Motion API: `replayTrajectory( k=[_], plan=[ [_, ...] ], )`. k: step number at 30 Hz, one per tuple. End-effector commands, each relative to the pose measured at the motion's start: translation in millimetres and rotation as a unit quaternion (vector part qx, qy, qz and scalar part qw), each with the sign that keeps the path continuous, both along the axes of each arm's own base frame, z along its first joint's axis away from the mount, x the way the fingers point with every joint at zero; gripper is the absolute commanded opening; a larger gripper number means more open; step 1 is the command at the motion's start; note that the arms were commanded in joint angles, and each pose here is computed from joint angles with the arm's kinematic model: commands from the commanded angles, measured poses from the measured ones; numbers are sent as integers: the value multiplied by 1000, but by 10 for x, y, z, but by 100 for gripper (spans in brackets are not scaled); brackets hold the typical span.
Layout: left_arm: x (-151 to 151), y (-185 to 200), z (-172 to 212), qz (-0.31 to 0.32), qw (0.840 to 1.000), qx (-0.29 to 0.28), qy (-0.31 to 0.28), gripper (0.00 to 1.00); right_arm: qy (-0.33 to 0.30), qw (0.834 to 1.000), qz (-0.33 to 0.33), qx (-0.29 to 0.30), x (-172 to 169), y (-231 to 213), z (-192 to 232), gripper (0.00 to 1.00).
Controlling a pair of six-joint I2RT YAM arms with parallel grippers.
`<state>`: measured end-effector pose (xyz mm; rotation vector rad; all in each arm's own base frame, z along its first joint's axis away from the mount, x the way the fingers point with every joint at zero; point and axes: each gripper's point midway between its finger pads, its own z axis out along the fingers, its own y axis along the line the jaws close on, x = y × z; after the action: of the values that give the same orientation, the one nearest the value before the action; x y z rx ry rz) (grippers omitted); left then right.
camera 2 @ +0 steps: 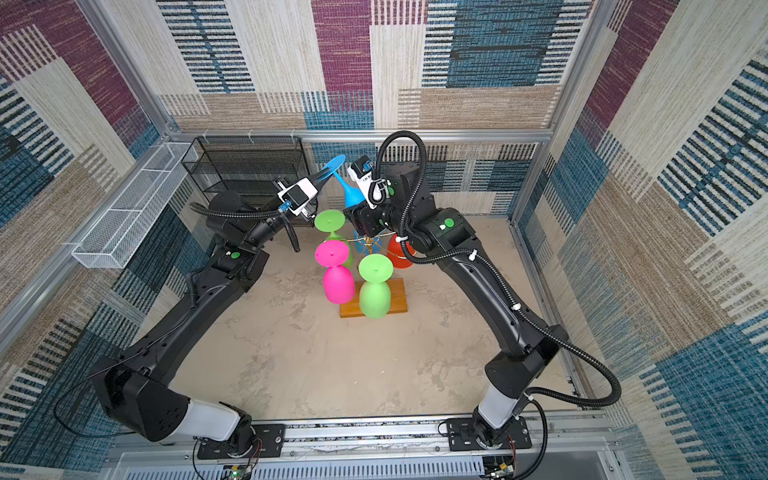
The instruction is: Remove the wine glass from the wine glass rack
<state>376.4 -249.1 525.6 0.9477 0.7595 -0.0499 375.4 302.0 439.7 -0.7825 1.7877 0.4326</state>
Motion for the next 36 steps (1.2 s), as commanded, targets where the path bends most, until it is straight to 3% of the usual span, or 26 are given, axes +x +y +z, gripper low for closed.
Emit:
replayTrajectory(
  k=[1,9,13,16,22,26,30,36],
  plan=[
    [-99,32,194,-3,999,-25,-36,0,-1,1000,25,15,-70,76,63,64],
    [-126,135,252,15,997,-55,-48,0,-30,994,68,84,-296,121,426,99],
    [-78,223,203,28,996,-83,-3,0,-54,987,83,125,-451,60,684,99],
    [-24,312,112,38,991,-112,68,0,-82,978,87,170,-614,-97,954,99],
    [96,583,-91,79,953,-207,205,0,-126,951,89,267,-967,-724,1347,100],
    [92,676,-307,96,922,-232,295,0,-119,948,57,290,-1014,-984,1264,95],
    [41,711,-438,81,898,-259,346,0,-92,949,43,300,-951,-1055,1076,80],
    [-35,670,-488,38,877,-277,390,0,-54,950,48,302,-885,-1033,906,65]
  ],
)
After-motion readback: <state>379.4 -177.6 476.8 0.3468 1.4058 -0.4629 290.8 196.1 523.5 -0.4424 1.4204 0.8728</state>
